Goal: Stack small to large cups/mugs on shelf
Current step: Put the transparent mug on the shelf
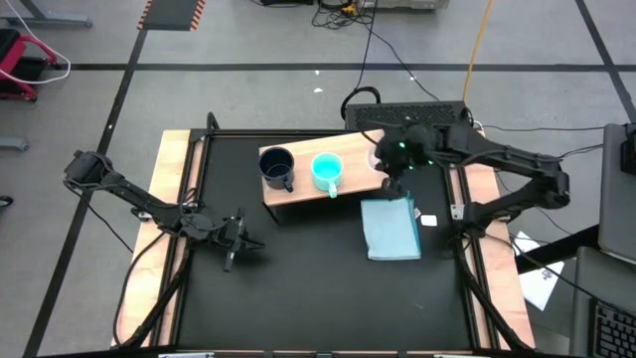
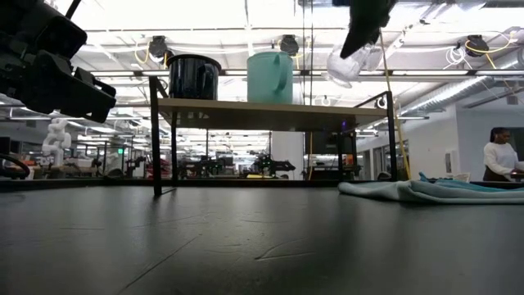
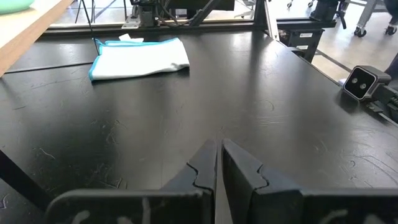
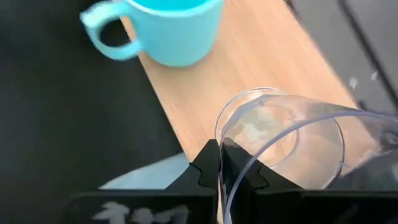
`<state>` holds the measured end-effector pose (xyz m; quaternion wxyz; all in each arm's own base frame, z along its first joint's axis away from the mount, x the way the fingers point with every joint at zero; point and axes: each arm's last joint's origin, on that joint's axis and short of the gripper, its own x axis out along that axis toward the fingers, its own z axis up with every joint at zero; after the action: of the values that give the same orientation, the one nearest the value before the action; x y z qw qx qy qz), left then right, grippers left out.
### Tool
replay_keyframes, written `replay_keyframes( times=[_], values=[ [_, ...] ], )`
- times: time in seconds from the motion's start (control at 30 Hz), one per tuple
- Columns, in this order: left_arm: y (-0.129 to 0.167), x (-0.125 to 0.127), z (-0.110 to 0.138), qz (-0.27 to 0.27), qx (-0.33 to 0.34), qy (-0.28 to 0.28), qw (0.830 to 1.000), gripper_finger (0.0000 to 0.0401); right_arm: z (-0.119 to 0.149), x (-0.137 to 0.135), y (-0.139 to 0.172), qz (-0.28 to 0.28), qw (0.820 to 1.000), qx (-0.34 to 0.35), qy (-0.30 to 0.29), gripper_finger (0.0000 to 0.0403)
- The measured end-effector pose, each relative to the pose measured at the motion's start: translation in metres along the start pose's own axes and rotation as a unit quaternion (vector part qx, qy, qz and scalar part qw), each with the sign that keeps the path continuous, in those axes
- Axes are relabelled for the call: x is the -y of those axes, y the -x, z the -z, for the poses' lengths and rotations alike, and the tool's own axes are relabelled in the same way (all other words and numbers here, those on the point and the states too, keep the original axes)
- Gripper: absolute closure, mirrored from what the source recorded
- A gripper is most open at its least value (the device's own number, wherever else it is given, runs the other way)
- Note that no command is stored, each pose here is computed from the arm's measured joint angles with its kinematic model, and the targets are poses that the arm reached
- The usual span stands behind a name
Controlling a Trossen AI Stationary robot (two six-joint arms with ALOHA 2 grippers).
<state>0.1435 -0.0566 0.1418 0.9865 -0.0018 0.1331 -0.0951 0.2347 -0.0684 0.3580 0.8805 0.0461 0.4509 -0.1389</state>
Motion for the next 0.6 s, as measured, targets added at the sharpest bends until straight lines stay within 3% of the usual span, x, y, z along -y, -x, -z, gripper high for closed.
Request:
replay_keyframes(
  times=[0.2,0.6],
  values=[
    [0.000,0.000,0.000,0.000,-0.001,0.000,1.000,0.0375,-0.012,0.010,-0.025,-0.023,0.998,-0.055,-0.029,0.0403],
    [0.000,0.000,0.001,-0.001,-0.007,-0.002,1.000,0.0375,-0.046,0.012,-0.052,-0.026,0.990,-0.137,-0.027,0.0403]
  ],
)
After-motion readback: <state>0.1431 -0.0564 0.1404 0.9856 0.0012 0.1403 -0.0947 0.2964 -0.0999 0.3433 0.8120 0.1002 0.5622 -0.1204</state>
